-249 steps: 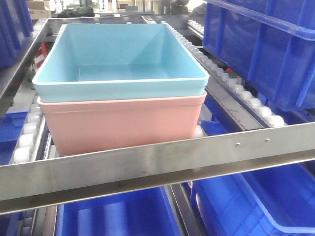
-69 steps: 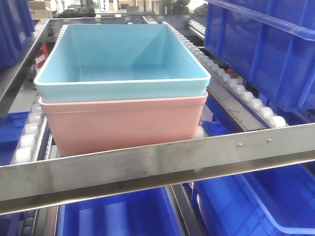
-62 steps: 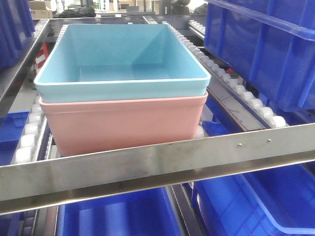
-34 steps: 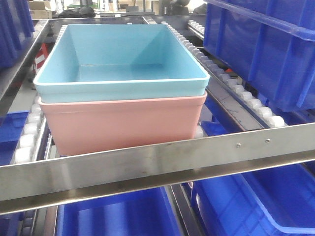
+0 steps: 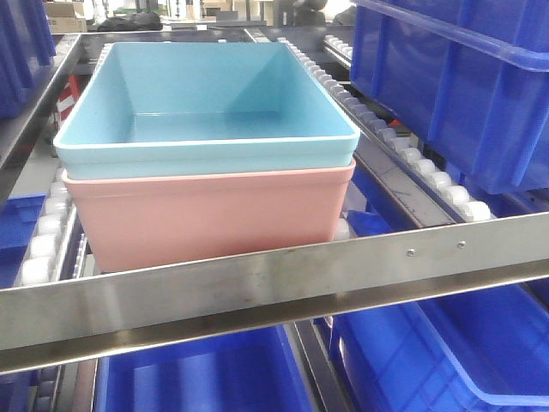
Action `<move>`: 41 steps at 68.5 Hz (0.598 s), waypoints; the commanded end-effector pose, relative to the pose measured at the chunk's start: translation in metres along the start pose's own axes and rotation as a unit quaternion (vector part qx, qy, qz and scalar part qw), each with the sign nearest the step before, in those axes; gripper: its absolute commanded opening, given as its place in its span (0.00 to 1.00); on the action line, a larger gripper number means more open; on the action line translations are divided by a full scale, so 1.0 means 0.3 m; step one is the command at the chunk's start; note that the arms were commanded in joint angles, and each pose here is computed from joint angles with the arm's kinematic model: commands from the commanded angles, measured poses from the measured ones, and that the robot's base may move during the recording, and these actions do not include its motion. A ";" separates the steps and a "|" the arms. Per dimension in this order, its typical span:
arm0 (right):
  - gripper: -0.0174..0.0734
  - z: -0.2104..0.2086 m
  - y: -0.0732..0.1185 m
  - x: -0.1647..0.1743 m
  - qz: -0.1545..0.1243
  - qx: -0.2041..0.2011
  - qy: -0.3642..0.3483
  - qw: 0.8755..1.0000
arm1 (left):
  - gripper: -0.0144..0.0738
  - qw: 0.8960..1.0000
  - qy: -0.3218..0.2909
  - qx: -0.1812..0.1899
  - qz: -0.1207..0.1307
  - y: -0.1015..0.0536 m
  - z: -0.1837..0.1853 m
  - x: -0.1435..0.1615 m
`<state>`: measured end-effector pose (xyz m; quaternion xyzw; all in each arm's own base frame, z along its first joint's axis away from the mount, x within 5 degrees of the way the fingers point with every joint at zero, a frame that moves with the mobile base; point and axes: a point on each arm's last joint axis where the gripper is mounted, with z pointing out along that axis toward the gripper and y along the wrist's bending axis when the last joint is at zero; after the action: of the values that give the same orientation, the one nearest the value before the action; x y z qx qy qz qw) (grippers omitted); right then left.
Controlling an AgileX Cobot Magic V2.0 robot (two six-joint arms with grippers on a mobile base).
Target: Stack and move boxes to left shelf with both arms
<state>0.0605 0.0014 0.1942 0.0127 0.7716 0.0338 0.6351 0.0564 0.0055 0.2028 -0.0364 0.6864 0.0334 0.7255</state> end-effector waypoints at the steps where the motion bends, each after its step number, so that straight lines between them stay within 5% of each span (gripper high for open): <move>1: 0.25 -0.010 -0.002 -0.026 -0.006 0.010 -0.094 0.995 | 0.15 0.999 -0.037 -0.008 -0.007 0.005 -0.002 0.001; 41: 0.25 -0.016 -0.004 -0.013 -0.006 0.012 -0.104 0.994 | 0.15 0.999 -0.037 -0.008 -0.007 0.005 -0.002 0.001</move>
<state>0.0565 -0.0011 0.1910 0.0289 0.7344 0.0221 0.6777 0.0564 0.0055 0.2028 -0.0364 0.6864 0.0334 0.7255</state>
